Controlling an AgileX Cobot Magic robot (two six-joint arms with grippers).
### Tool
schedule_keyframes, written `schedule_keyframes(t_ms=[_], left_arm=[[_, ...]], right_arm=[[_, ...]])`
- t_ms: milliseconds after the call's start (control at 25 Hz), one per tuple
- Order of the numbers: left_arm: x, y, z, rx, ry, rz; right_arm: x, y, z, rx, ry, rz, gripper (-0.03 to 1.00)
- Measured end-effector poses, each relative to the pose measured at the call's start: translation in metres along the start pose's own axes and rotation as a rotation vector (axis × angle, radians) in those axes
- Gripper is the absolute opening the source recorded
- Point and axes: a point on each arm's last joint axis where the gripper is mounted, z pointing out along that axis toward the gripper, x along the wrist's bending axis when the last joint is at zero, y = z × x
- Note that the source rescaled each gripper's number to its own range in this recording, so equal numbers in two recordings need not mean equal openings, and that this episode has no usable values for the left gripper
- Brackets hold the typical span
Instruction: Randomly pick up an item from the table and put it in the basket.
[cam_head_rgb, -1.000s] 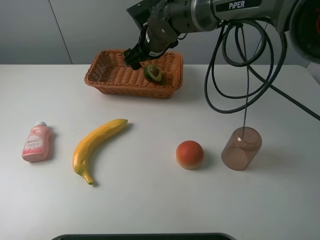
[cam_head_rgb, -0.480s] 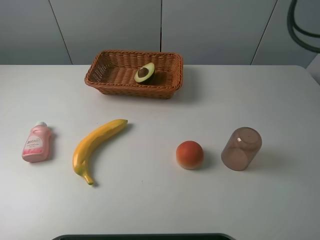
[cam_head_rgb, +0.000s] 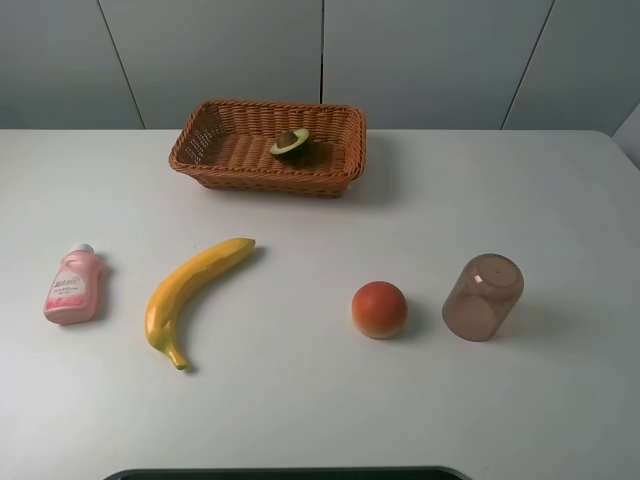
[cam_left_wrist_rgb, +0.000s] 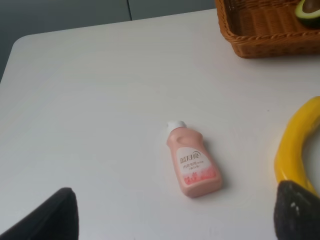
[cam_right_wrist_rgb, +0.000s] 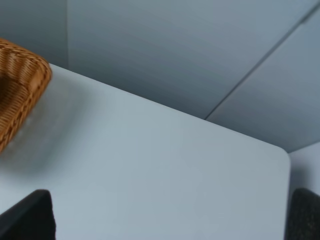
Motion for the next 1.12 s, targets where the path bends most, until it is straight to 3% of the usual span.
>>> schedule_keyframes(t_ms=[200, 600, 760, 1120], left_arm=[[0.000, 0.000, 0.000, 0.000, 0.000, 0.000], [0.000, 0.000, 0.000, 0.000, 0.000, 0.000], [0.000, 0.000, 0.000, 0.000, 0.000, -0.003], [0.000, 0.000, 0.000, 0.000, 0.000, -0.003]], right_arm=[[-0.004, -0.053, -0.044, -0.012, -0.035, 0.052, 1.00], [0.029, -0.189, -0.118, -0.181, -0.056, 0.139, 1.00], [0.041, -0.230, -0.123, -0.223, -0.063, 0.154, 1.00], [0.070, -0.289, -0.092, -0.290, 0.022, 0.199, 1.00]])
